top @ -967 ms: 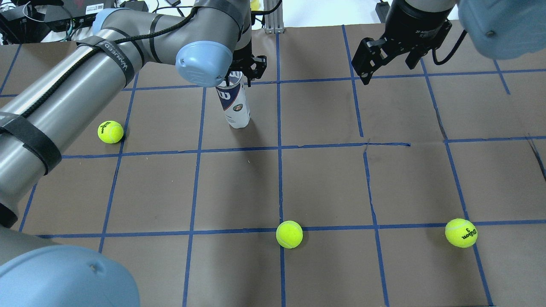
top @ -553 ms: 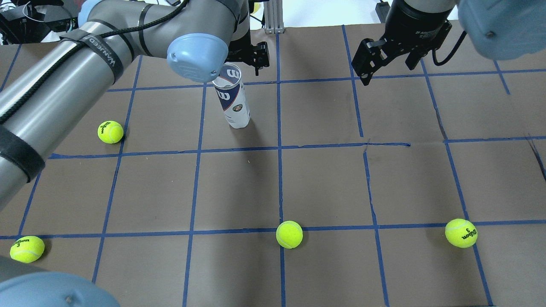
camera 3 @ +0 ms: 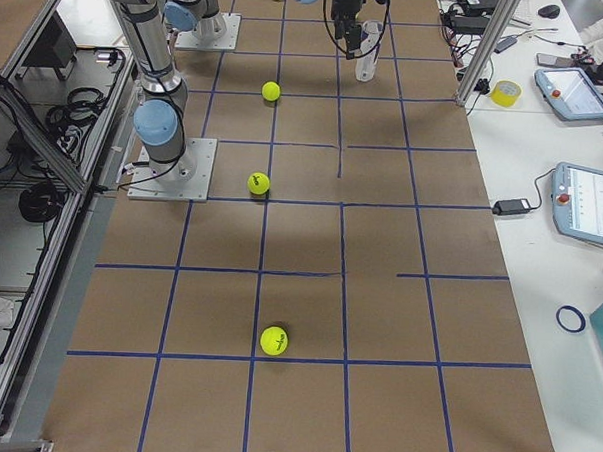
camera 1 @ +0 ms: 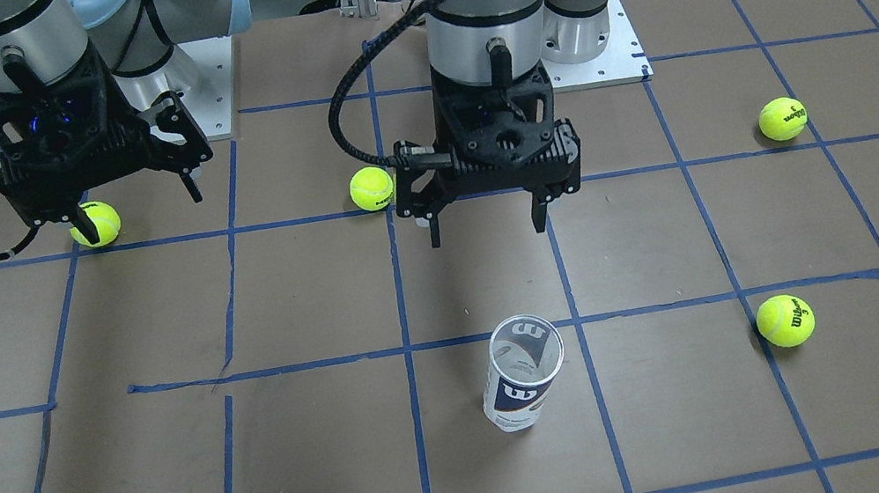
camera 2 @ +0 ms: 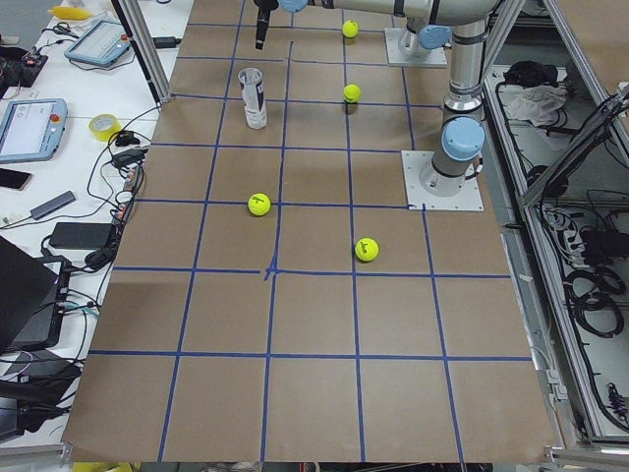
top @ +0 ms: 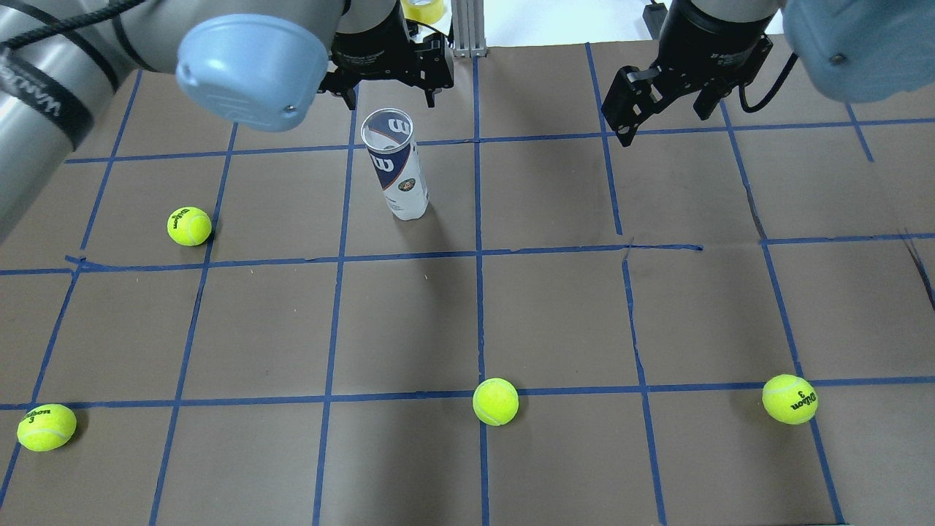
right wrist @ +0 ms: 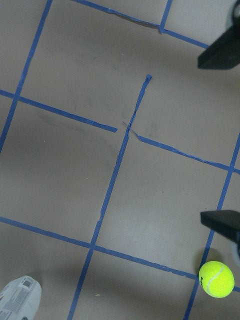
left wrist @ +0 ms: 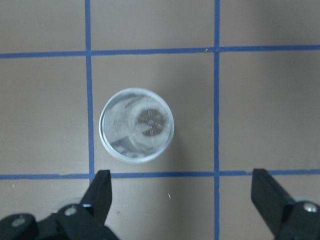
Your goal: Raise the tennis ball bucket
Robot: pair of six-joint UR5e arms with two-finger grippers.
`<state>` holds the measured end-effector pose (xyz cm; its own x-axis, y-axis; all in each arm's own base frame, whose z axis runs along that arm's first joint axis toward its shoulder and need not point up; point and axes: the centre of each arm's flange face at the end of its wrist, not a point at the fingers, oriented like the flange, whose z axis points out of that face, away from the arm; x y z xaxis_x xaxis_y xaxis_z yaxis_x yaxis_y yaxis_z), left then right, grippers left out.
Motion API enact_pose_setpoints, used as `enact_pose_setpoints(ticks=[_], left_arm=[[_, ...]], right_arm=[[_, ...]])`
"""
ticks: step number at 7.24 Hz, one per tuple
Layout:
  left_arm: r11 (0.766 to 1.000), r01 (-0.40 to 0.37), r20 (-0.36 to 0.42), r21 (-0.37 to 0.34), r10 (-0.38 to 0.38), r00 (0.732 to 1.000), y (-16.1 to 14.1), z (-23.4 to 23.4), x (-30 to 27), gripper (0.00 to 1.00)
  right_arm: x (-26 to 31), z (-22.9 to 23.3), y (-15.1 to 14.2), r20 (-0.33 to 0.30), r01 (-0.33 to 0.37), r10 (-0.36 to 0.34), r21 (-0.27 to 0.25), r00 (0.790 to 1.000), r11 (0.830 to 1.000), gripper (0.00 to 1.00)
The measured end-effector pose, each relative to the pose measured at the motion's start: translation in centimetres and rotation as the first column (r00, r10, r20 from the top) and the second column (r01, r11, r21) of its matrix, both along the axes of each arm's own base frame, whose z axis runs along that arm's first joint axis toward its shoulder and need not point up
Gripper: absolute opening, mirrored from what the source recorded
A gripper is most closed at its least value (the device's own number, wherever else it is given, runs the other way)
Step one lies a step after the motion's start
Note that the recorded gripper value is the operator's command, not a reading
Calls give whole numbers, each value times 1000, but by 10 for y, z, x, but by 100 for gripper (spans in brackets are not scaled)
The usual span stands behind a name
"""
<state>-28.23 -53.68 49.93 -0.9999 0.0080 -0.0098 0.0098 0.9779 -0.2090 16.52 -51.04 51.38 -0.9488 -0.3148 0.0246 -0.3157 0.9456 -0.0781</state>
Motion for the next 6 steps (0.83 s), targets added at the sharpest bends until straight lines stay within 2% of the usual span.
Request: enact_pose_setpoints(ticks=[3,4,6], left_arm=[[994,-34,49,105,29,998,69,9,43,100],[990,-73,62,124,65,996,79,18,68,100],[981,-140,26,136,138,990,69,28,118,100]], right_arm=[[0,1,0,-1,-1,1,-1,1000,1000,100],[0,1,0,-2,-2,2,-1,1000,1000,100],[0,1,0,-3,-1,1,1,1000,1000,100]])
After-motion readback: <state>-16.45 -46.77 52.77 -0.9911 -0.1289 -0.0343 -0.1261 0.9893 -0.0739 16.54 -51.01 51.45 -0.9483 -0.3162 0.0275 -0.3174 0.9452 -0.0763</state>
